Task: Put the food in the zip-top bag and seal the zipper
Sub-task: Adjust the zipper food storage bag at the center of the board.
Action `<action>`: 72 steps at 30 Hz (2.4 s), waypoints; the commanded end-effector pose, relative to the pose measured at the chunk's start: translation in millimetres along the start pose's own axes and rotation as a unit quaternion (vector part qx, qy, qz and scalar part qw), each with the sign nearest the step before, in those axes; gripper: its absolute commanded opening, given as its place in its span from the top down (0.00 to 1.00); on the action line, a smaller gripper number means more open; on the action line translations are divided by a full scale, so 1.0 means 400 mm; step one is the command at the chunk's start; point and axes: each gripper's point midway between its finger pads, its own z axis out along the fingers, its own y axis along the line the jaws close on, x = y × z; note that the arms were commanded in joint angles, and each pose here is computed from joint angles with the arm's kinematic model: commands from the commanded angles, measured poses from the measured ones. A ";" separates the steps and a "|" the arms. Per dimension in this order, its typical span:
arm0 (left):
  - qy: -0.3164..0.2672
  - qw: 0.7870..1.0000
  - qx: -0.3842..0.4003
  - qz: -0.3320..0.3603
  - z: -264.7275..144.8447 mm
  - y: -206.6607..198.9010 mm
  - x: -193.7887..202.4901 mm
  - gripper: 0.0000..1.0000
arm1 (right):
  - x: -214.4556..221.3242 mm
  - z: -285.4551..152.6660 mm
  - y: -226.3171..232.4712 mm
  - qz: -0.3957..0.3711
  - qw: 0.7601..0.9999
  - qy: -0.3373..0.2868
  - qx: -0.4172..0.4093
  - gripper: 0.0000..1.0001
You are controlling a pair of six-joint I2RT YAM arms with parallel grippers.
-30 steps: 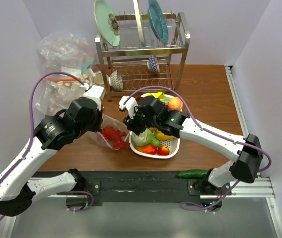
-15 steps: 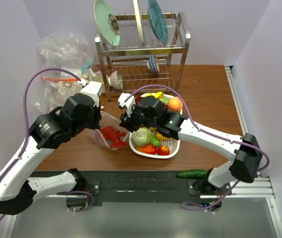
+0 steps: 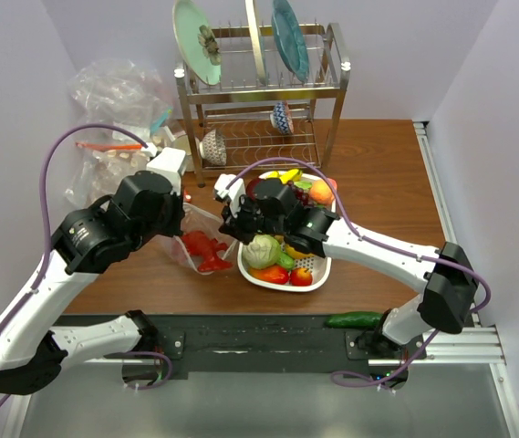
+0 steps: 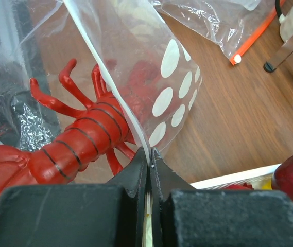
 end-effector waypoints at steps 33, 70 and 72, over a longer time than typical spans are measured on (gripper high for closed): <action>0.009 0.995 0.097 0.019 0.012 -0.052 0.104 0.37 | -0.135 0.011 -0.124 0.032 0.983 0.174 0.055 1.00; -0.040 0.992 0.037 0.117 0.156 -0.218 0.193 0.20 | -0.177 -0.004 -0.138 0.089 0.985 0.143 0.047 1.00; -0.032 0.993 0.026 0.113 0.153 -0.199 0.207 0.44 | -0.174 -0.005 -0.140 0.091 0.984 0.143 0.047 1.00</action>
